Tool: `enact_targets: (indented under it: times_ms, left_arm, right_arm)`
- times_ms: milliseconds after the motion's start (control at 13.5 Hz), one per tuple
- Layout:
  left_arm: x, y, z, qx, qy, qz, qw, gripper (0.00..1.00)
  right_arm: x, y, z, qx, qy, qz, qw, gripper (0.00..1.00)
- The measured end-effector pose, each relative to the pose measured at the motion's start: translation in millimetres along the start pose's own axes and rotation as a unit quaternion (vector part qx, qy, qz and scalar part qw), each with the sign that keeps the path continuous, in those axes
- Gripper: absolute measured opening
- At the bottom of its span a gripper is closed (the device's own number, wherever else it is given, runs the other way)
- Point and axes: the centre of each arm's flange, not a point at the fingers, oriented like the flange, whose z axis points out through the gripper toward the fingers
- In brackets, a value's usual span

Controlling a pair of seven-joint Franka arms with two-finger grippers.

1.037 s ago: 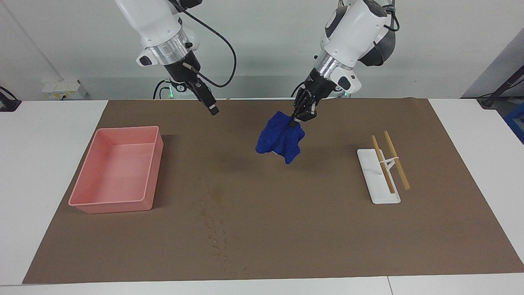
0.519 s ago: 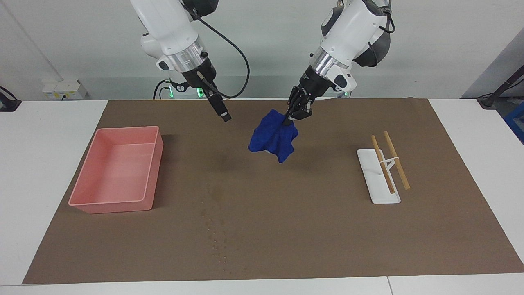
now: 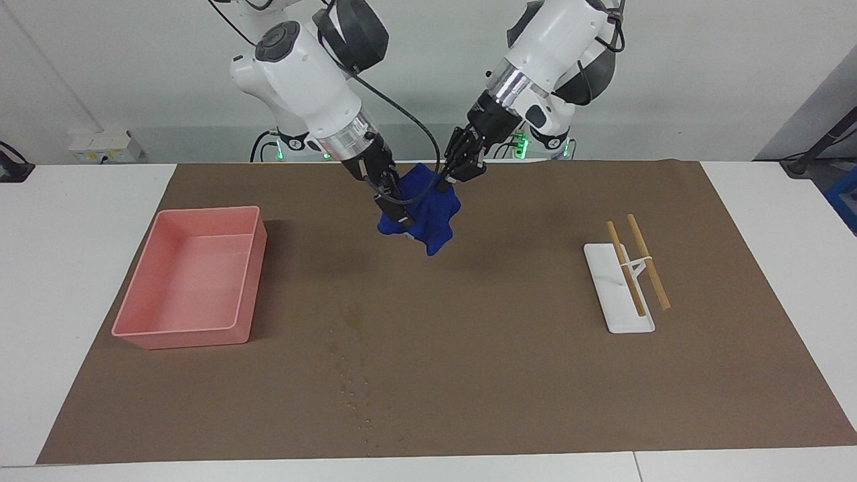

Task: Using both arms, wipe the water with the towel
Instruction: 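Pass the towel to the right gripper while the left gripper holds it, then lower the towel onto the water with the right gripper while the left withdraws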

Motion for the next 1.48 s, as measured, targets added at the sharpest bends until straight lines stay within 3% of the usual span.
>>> enact_targets:
  times_ms: [74,519,593,815,889,1111,1333,1407,1481]
  left_arm:
    - [-2,-1,1,0.0,-0.001,0.001,1.0,0.09]
    - [-3,-3,1,0.001,-0.001,0.002,1.0,0.09]
    - [-3,-3,1,0.001,-0.001,0.002,1.0,0.09]
    - [-4,-3,1,0.001,-0.001,0.002,1.0,0.15]
    - [-4,-3,1,0.001,-0.001,0.002,1.0,0.22]
    - [-2,-2,0,-0.01,0.03,0.047,0.998,0.57]
    - [10,6,-4,-0.018,0.078,0.155,0.985,0.93]
    - [25,15,-9,-0.014,0.089,0.19,0.978,1.0]
    - [45,26,-17,-0.006,0.101,0.227,0.969,1.0]
  right_arm:
    - [-3,1,2,-0.002,0.0,-0.002,1.0,0.93]
    - [-10,3,-2,0.006,-0.001,-0.023,1.0,0.21]
    - [-10,3,-3,0.007,0.001,-0.029,1.0,0.14]
    - [-9,4,-8,0.014,0.028,-0.06,0.998,0.11]
    - [-7,4,-11,0.018,0.042,-0.076,0.996,0.11]
    - [6,-9,-21,0.063,0.064,-0.135,0.987,0.11]
    - [55,-26,-25,0.089,0.089,-0.223,0.967,0.11]
    - [74,-33,-19,0.097,0.099,-0.256,0.957,0.11]
    - [90,-43,-8,0.108,0.11,-0.282,0.947,0.11]
